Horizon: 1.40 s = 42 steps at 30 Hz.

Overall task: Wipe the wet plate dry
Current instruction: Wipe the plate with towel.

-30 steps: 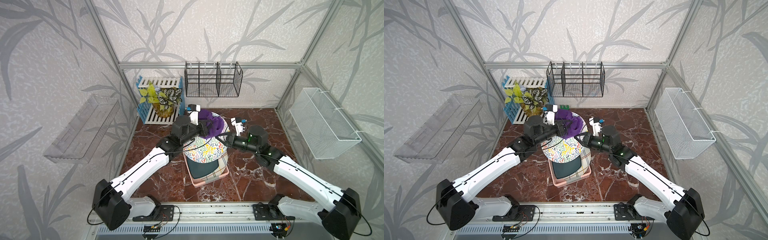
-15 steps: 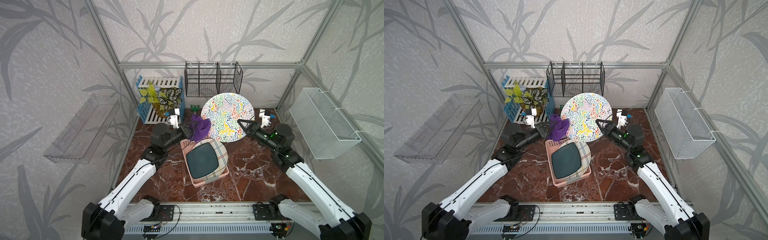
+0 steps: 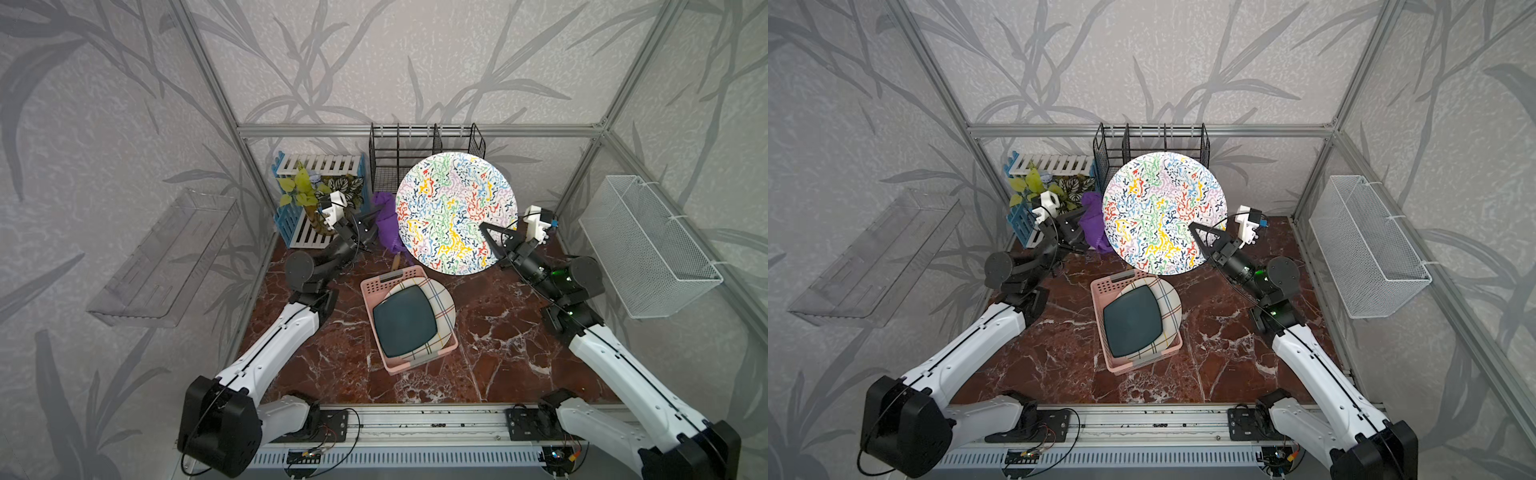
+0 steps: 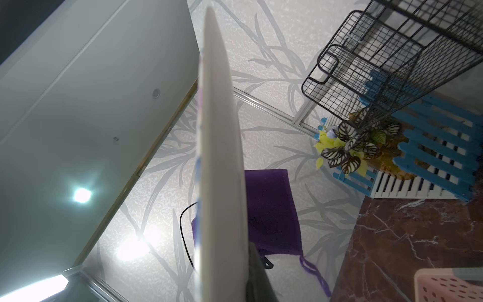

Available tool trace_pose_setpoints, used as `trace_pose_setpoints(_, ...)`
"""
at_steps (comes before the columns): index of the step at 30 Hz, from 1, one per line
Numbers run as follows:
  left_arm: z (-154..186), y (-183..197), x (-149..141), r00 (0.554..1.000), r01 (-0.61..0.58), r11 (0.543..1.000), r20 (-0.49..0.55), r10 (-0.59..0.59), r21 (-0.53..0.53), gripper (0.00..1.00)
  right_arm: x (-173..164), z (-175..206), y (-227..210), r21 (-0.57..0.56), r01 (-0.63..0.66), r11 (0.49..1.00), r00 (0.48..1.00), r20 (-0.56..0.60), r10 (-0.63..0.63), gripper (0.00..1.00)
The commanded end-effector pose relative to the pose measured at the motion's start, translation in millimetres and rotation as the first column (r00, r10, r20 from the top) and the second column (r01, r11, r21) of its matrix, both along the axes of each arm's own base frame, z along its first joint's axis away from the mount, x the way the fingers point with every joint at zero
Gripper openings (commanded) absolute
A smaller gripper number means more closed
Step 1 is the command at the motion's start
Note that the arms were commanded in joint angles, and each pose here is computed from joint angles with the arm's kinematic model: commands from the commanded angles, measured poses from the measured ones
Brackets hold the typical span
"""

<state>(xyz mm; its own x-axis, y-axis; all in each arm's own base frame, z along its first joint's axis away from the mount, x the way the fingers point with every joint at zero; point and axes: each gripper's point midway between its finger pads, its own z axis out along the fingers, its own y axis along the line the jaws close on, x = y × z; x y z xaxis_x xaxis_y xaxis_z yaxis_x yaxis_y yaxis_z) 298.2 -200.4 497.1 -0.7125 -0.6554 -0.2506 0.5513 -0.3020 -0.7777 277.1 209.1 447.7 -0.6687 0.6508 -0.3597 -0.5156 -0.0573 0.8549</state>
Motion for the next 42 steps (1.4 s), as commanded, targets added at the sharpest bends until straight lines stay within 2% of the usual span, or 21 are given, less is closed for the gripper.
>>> trace_pose_setpoints(1,35.0,-2.0,-23.6,0.992,0.078,0.994,0.105,-0.069,-0.079,0.00,-22.6,28.4,16.1,0.029,-0.081,0.996,0.989,0.128,0.077,0.00)
trace_pose_setpoints(7,36.5,-22.9,-29.0,0.987,0.127,0.988,0.112,-0.117,-0.093,0.00,-32.0,46.4,46.9,0.046,-0.174,0.984,0.967,0.194,0.162,0.00)
trace_pose_setpoints(13,36.8,-37.3,-39.2,0.981,0.175,0.977,0.108,-0.163,-0.121,0.00,-14.7,59.1,50.3,0.021,-0.114,0.993,0.975,0.192,0.108,0.00)
trace_pose_setpoints(18,67.5,-19.7,-37.7,0.976,0.163,0.969,0.174,-0.130,-0.187,0.00,-11.9,41.0,59.9,0.023,-0.172,0.985,0.974,0.154,0.166,0.00)
trace_pose_setpoints(24,98.2,-12.3,-31.0,0.964,0.167,0.963,0.240,-0.115,-0.210,0.00,-33.2,23.5,64.3,0.005,-0.201,0.980,0.970,0.140,0.198,0.00)
trace_pose_setpoints(30,82.4,-52.3,-43.4,0.951,0.256,0.946,0.226,-0.210,-0.198,0.00,-17.8,41.9,55.5,0.032,-0.115,0.993,0.983,0.148,0.109,0.00)
trace_pose_setpoints(34,59.9,-88.5,-62.4,0.927,0.353,0.918,0.201,-0.317,-0.179,0.00,22.1,58.2,24.9,0.087,0.013,0.996,0.996,0.090,-0.021,0.00)
trace_pose_setpoints(38,56.5,-81.2,-60.8,0.948,0.292,0.937,0.190,-0.256,-0.194,0.00,47.2,46.8,-9.7,0.111,0.125,0.986,0.992,0.006,-0.127,0.00)
trace_pose_setpoints(42,69.0,-62.5,-52.9,0.958,0.237,0.947,0.213,-0.192,-0.215,0.00,29.4,32.6,-1.9,0.092,0.084,0.992,0.996,0.019,-0.086,0.00)
